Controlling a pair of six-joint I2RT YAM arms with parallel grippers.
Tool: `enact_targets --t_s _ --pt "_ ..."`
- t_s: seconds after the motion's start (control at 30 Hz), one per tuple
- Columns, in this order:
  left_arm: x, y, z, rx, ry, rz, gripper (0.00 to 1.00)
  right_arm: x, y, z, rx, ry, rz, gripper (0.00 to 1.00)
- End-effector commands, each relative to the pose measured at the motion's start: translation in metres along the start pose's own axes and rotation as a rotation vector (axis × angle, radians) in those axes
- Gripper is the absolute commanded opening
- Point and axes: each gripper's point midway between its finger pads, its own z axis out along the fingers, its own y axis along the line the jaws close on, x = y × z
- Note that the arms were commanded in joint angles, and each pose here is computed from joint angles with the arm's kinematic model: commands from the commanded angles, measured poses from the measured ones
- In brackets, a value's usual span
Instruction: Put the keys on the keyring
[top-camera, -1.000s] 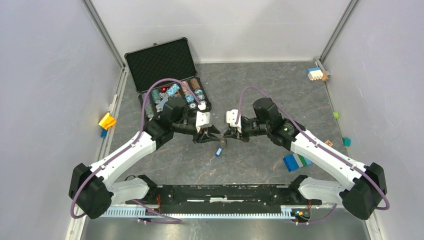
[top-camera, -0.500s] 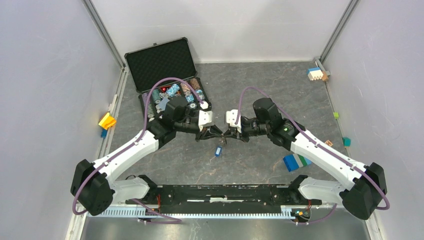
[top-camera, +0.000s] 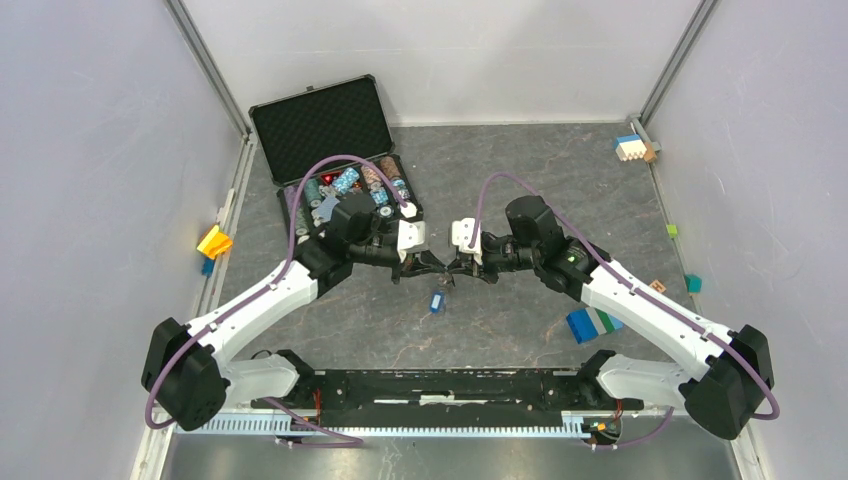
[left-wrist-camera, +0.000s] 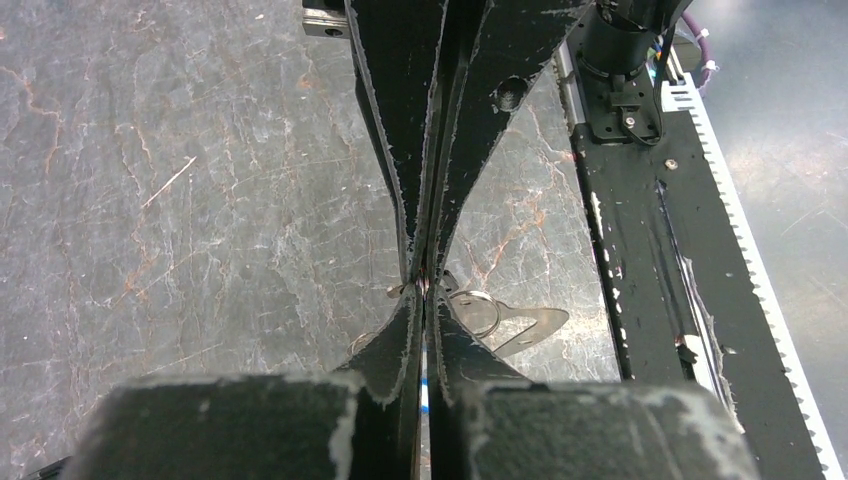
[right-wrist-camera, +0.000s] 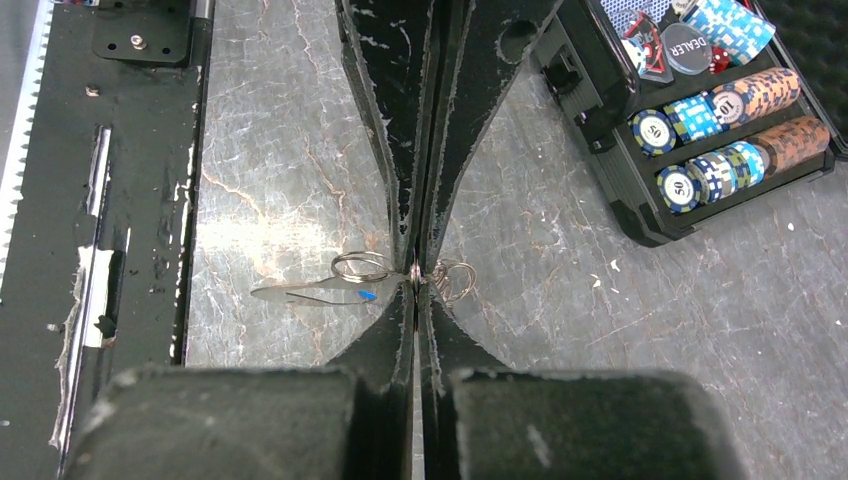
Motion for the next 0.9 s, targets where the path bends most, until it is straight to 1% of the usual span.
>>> enact_targets --t_s 0.0,0.13,0.17,0.2,0.23,0.27,0.33,0.43,0.53,0.77,0.87 --pt "-0.013 -0.006 -0.001 0.013 -0.053 0.034 0.02 -0.024 -0.012 -0.004 0.05 -0.054 -0.041 0.05" --pt "-0.014 -0.01 -0.004 0.015 -0.068 0.045 0.02 -0.024 -0.009 -0.006 0.053 -0.065 -0.046 0.28" --pt "-0.015 -0.01 -0.005 0.014 -0.07 0.051 0.02 -0.024 -0.008 -0.007 0.052 -0.067 -0.048 0.32" --pt "-0.015 -0.011 -0.005 0.015 -0.071 0.054 0.02 -0.025 -0.007 -0.008 0.052 -0.072 -0.053 0.4" --pt "-0.015 -0.012 -0.005 0.017 -0.073 0.058 0.02 -0.025 -0.006 -0.01 0.054 -0.074 -0.058 0.44" --pt "-0.015 -0.013 -0.006 0.019 -0.076 0.063 0.02 -0.024 -0.005 -0.011 0.052 -0.076 -0.065 0.49" --pt "-0.014 -0.015 -0.007 0.025 -0.082 0.067 0.02 -0.023 -0.003 -0.014 0.058 -0.081 -0.077 0.53" --pt "-0.014 -0.02 -0.01 0.035 -0.089 0.07 0.02 -0.022 0.0 -0.019 0.051 -0.106 -0.078 0.54" --pt "-0.019 -0.02 -0.011 0.037 -0.11 0.097 0.02 -0.022 0.007 -0.021 0.004 -0.146 -0.063 0.54" --pt "-0.023 -0.027 -0.011 0.074 -0.13 0.1 0.02 -0.02 0.022 -0.013 -0.113 -0.175 -0.037 0.46" --pt "-0.023 -0.027 -0.011 0.075 -0.131 0.101 0.02 -0.019 0.022 -0.01 -0.125 -0.18 -0.035 0.44"
